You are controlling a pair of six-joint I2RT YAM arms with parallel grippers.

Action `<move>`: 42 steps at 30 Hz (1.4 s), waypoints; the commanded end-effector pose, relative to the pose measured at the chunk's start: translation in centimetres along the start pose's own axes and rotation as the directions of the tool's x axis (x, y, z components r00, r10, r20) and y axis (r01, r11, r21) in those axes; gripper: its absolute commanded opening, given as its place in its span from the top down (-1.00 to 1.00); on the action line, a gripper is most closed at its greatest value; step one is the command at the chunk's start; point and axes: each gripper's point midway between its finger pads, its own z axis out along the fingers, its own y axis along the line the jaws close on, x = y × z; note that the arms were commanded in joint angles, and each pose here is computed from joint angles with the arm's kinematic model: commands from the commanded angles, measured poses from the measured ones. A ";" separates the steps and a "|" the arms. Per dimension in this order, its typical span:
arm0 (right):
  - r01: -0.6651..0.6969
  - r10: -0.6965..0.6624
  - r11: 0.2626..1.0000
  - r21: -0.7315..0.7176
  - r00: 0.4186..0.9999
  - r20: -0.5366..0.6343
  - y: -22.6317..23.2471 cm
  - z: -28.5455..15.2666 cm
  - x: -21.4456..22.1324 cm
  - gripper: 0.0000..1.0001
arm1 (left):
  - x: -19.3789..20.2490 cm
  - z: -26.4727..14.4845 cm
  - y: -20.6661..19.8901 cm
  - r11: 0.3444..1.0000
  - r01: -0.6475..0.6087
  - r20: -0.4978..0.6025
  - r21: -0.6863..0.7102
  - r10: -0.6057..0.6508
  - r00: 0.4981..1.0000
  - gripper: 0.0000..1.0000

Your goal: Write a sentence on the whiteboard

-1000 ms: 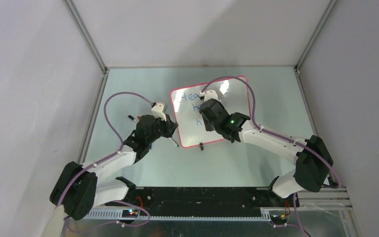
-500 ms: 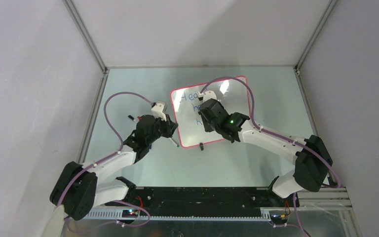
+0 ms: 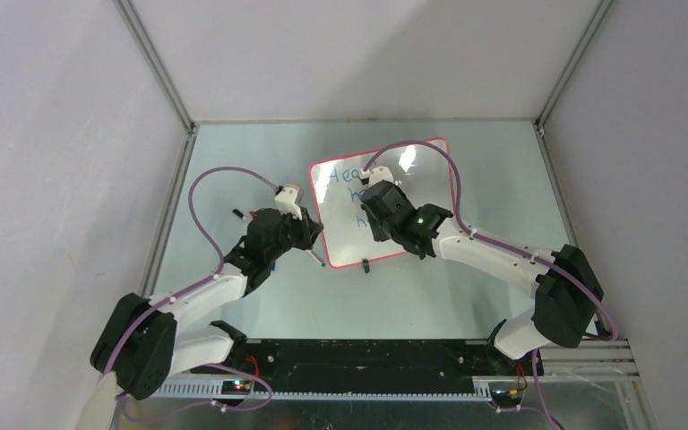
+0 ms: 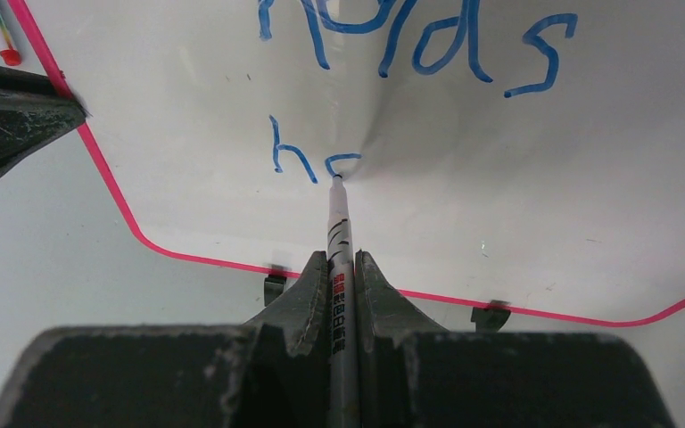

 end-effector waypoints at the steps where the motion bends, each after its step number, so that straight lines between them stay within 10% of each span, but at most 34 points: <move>1: -0.016 0.013 0.998 0.058 0.999 0.051 -1.2 -0.3 -2.0 1.00 | -2.1 -0.2 -0.5 1.000 -0.029 0.062 0.010 0.028 0.998 0.60; 42: -0.022 0.022 0.998 0.067 1.000 -0.006 -1.3 -0.2 -1.4 1.00 | -2.1 -0.2 -0.5 1.000 -0.029 0.064 0.006 0.029 0.998 0.60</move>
